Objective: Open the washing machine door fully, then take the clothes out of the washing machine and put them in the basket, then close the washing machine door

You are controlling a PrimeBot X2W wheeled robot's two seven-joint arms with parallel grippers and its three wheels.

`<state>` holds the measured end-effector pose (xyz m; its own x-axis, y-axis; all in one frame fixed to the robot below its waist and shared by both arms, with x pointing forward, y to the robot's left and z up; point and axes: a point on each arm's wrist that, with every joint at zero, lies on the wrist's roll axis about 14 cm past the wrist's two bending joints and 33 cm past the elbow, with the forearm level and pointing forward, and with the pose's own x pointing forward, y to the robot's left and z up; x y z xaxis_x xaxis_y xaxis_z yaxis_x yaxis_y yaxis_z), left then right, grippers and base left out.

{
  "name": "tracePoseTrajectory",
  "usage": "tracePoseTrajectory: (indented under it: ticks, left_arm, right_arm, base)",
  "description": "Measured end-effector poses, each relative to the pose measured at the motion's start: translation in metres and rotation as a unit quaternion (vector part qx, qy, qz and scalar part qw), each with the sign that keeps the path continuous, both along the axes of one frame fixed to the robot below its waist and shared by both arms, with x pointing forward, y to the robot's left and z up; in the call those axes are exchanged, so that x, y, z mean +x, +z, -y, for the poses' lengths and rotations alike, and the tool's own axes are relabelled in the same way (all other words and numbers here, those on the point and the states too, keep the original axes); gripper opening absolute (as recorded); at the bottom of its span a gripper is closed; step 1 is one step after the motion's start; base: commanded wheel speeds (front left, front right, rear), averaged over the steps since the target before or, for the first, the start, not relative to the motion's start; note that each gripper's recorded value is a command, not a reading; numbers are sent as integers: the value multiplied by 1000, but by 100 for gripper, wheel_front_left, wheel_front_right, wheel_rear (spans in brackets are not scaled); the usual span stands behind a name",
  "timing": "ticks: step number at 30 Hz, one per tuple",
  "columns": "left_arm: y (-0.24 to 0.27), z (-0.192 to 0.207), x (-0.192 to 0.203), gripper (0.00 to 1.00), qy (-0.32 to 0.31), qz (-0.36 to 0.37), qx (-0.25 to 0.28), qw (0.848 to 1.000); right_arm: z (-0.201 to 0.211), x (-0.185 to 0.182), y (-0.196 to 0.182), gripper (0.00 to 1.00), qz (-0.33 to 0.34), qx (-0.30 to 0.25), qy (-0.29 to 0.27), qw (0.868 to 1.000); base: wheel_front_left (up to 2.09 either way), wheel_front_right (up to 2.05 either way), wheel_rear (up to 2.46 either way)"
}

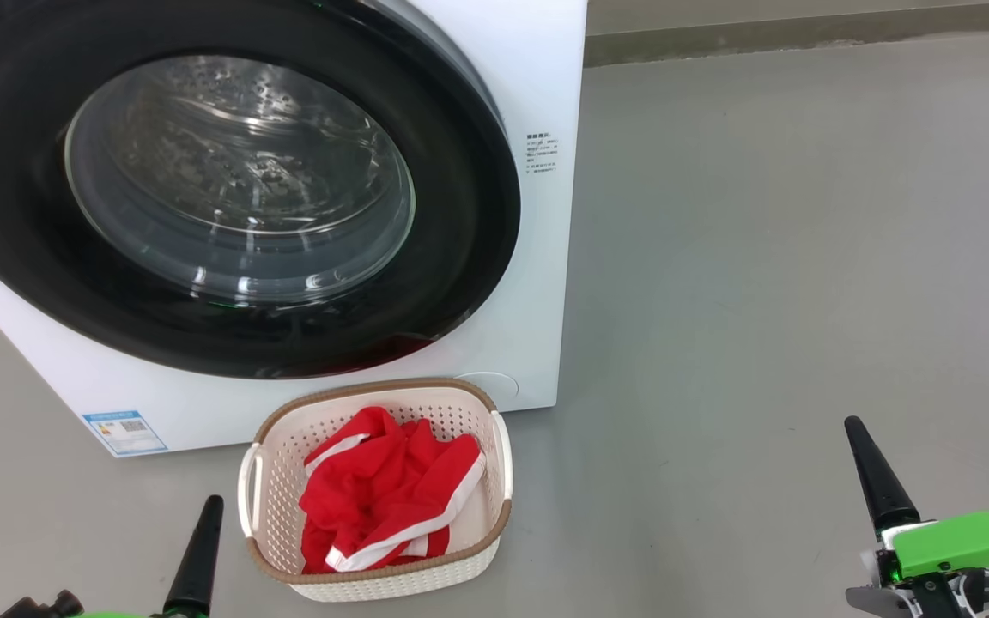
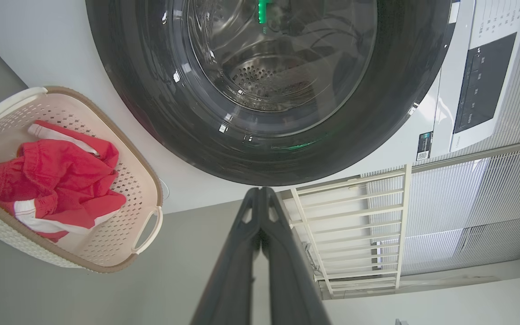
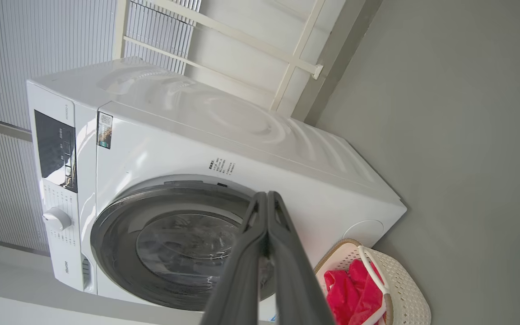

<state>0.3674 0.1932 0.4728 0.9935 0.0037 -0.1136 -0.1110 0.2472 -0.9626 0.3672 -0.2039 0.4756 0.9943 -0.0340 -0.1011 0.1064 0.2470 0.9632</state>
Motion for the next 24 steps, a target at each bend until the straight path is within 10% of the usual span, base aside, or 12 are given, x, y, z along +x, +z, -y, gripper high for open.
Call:
tracePoseTrajectory:
  ticks: [24]
  left_arm:
    - [10, 6, 10, 0, -3, 18, -126, 992]
  right_arm:
    - [1, 9, 8, 0, 20, 127, -6, 992]
  base:
    - [0, 0, 0]
